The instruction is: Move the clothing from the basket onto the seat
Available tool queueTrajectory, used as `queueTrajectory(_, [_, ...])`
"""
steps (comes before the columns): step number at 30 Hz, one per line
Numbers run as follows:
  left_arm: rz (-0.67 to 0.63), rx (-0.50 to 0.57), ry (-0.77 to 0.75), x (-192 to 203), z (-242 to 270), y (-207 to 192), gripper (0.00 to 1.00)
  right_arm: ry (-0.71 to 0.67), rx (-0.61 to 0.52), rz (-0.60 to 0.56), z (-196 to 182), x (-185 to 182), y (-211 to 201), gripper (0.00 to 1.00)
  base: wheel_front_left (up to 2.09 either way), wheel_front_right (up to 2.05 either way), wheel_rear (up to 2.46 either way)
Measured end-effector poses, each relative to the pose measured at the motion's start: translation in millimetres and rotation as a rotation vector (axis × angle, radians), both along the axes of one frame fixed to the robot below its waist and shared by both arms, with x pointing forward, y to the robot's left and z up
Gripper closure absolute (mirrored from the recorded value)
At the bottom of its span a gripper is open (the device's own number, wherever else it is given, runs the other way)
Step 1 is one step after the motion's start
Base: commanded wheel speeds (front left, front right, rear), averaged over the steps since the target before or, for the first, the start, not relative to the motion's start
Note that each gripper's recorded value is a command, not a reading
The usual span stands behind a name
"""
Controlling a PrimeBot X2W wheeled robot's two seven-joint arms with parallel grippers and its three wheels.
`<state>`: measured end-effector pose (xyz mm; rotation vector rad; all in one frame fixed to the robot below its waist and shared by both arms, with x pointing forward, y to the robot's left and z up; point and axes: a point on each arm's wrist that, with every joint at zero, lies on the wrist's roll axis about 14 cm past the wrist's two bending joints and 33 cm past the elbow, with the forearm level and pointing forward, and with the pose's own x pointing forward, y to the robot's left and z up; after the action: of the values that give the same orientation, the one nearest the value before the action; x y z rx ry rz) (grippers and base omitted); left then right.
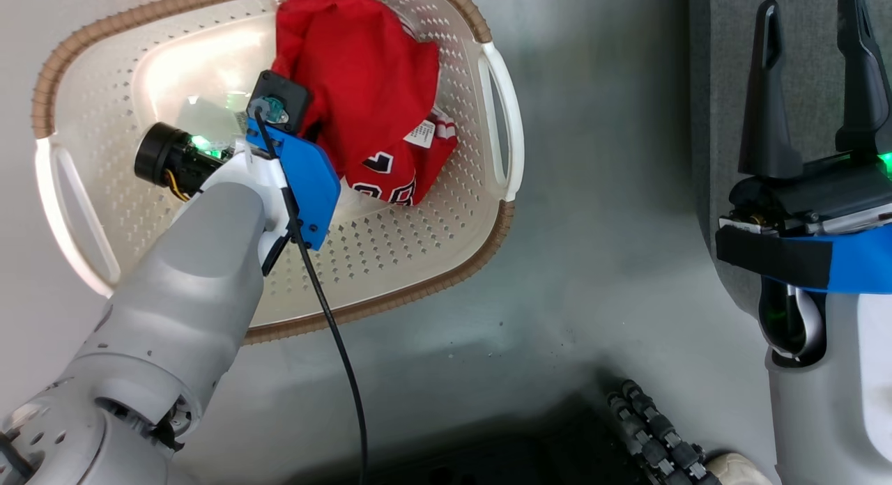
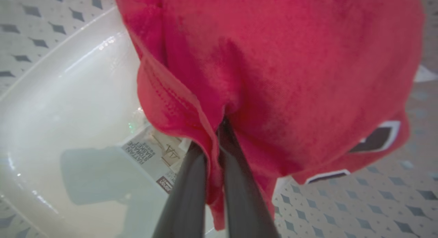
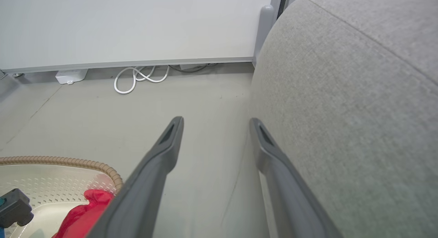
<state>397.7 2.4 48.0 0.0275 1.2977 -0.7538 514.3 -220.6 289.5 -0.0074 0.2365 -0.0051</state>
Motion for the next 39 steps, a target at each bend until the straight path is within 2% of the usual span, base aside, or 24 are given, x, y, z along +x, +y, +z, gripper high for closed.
queueTrajectory(10, [0.054,-0.093,-0.146,34.0,42.9,-11.6,1.0,-0.036,0.013,0.004,17.6,7.5,5.4,0.0,0.0,0.0,0.0])
queueTrajectory(19, [0.114,-0.154,-0.305,59.6,99.7,-4.2,1.0,-0.082,0.036,0.016,48.2,9.8,13.3,0.0,0.0,0.0,0.0])
queueTrajectory(30, [0.18,-0.25,-0.496,86.9,192.2,-2.4,1.0,-0.145,0.054,0.034,96.0,-0.5,20.9,0.0,0.0,0.0,0.0])
queueTrajectory(39, [0.224,-0.327,-0.728,107.9,287.8,8.0,1.0,-0.2,0.071,0.055,137.1,-19.4,30.1,0.0,0.0,0.0,0.0])
